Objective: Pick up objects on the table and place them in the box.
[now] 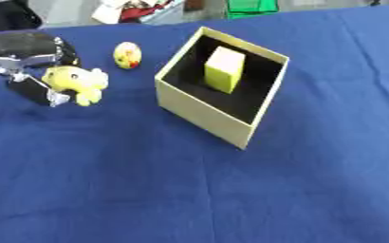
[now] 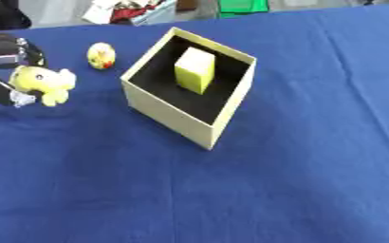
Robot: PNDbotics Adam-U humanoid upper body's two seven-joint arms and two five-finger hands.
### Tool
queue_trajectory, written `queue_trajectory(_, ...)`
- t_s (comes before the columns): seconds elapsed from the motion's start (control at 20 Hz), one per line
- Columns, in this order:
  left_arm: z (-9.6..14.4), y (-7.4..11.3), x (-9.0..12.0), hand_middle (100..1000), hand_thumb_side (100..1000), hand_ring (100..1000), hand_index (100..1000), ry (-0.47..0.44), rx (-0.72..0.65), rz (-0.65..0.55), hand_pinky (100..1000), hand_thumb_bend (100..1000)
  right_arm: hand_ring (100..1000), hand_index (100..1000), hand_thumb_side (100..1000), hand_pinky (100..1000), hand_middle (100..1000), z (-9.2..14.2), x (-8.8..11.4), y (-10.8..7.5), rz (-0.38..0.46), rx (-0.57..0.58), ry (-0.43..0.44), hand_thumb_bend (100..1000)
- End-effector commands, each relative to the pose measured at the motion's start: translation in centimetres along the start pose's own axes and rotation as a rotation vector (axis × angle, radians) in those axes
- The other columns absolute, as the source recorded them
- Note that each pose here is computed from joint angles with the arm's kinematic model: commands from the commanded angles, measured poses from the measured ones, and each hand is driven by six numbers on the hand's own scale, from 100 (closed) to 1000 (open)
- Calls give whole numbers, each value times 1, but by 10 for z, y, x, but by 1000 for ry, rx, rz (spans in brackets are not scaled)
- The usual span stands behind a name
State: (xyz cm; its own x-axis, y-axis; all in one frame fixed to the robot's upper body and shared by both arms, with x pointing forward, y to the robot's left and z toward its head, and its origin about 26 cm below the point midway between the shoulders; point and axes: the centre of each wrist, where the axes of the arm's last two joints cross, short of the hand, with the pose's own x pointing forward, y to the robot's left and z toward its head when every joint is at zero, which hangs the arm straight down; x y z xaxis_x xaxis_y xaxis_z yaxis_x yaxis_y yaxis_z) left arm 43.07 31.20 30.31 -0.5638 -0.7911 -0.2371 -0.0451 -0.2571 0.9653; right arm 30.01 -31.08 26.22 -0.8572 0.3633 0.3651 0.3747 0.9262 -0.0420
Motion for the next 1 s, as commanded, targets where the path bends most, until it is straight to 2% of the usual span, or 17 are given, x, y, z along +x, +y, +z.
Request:
queue_trajectory(0.05, 6, 29, 2, 518, 224, 622, 643, 5, 84, -17, 739, 100, 713, 767, 839, 840, 670, -9, 7, -4, 6, 1, -39, 100)
queue_trajectory(0.35, -6, 54, 19, 531, 168, 611, 653, -34, 177, -6, 728, 100, 713, 767, 839, 840, 670, -9, 7, -3, 4, 3, -41, 100)
queue_trajectory(0.8, -30, 88, 55, 532, 205, 603, 657, -107, 332, 26, 719, 100, 713, 766, 839, 840, 670, -11, 8, -1, -9, 2, -48, 100)
queue_trajectory(1.0, -44, 95, 72, 533, 237, 600, 659, -139, 386, 45, 716, 100, 712, 767, 839, 840, 670, -14, 9, 2, -20, 5, -57, 100)
